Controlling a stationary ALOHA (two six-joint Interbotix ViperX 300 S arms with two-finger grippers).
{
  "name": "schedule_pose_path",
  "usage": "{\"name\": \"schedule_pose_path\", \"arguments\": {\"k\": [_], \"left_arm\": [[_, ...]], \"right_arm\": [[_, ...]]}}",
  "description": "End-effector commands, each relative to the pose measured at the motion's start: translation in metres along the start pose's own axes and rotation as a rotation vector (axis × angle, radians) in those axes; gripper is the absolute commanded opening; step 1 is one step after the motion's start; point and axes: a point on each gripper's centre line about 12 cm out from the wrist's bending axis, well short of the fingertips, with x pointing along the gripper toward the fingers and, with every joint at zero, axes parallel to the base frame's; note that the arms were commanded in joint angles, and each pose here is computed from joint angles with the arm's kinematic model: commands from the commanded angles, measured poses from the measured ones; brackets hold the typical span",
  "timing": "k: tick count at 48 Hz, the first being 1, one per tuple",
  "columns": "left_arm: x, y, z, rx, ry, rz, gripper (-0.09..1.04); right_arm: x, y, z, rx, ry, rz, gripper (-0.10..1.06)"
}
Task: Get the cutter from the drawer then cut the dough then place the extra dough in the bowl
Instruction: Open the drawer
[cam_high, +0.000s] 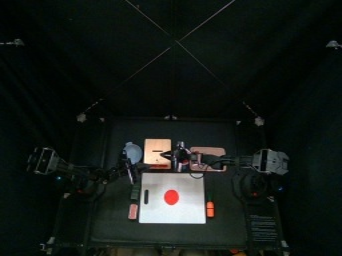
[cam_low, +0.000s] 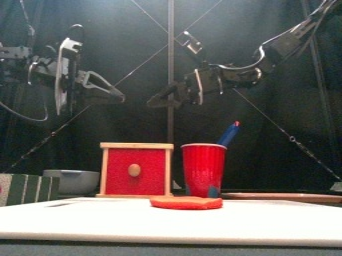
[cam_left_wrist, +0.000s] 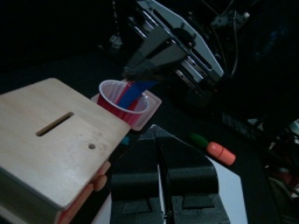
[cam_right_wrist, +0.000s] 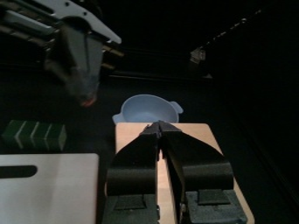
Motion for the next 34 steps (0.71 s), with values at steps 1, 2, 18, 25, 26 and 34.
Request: {"name": "schedule_pose_path", "arguments": {"k": [1, 2, 18, 25, 26, 34], "left_arm": [[0.013, -0.004, -0.004, -0.031, 0.003, 0.027, 0.12], [0.013, -0.003, -0.006, -0.036, 0.009, 0.035, 0.12], [0.025, -0.001, -0.023, -0.187, 0.056, 0.116, 0.13], [0.029, 0.001, -0.031, -0.277, 0.066, 0.160, 0.20], [0.029, 0.001, -0.032, -0.289, 0.067, 0.162, 0.22], [0.029, 0.000, -0.041, -0.350, 0.087, 0.165, 0.45]], "right_arm": [[0.021, -0.018, 0.011, -0.014, -0.044, -0.032, -0.03], [0.025, -0.020, 0.010, -0.015, -0.043, -0.034, -0.03], [0.062, -0.021, -0.020, -0.045, 0.011, -0.011, -0.03], [0.069, -0.019, -0.033, -0.048, 0.063, -0.005, -0.03], [0.070, -0.019, -0.035, -0.049, 0.075, -0.004, -0.03], [0.071, -0.018, -0.046, -0.050, 0.132, 0.001, -0.03]]}}
